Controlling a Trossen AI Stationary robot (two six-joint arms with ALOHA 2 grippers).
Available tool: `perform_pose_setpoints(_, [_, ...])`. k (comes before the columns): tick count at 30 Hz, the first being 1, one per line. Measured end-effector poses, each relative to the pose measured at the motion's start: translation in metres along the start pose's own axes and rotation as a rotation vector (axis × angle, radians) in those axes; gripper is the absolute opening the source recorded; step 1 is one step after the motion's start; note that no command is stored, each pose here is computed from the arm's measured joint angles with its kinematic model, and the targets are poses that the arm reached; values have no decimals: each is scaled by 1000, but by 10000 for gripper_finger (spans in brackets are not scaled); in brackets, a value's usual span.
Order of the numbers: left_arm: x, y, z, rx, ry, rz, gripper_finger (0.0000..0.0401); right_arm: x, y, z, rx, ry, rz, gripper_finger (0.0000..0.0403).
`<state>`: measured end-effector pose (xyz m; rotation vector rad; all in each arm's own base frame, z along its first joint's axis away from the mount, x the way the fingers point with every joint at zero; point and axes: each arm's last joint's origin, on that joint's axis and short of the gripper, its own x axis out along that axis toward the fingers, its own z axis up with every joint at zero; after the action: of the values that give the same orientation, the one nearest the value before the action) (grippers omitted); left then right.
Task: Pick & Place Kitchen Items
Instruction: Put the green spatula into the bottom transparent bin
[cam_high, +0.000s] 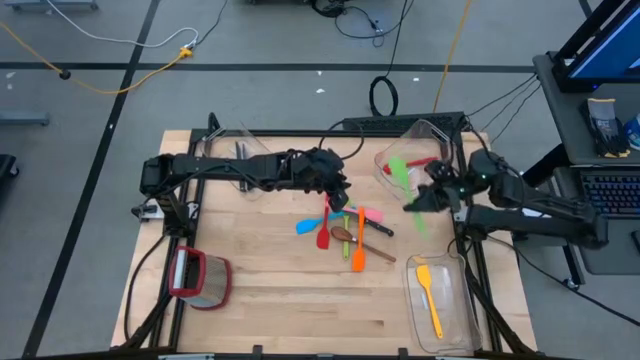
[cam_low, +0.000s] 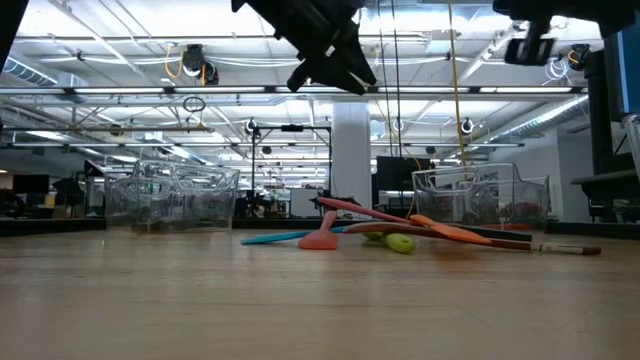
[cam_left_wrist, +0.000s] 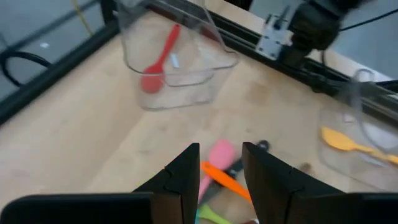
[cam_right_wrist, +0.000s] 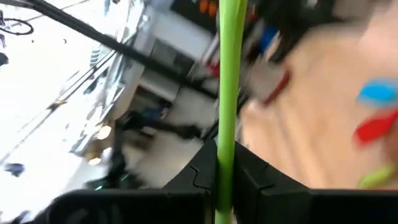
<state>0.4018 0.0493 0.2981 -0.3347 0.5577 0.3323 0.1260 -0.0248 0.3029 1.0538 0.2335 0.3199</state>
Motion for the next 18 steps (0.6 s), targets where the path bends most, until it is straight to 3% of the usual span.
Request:
perform_pose_setpoints(9, [1,15,1,-24,1,128,124,-8,14,-33,381,271,56,13])
perform_pose_setpoints(18, [2,24,2,-41,10,151,124,-15,14,-66,738,488,-116,13])
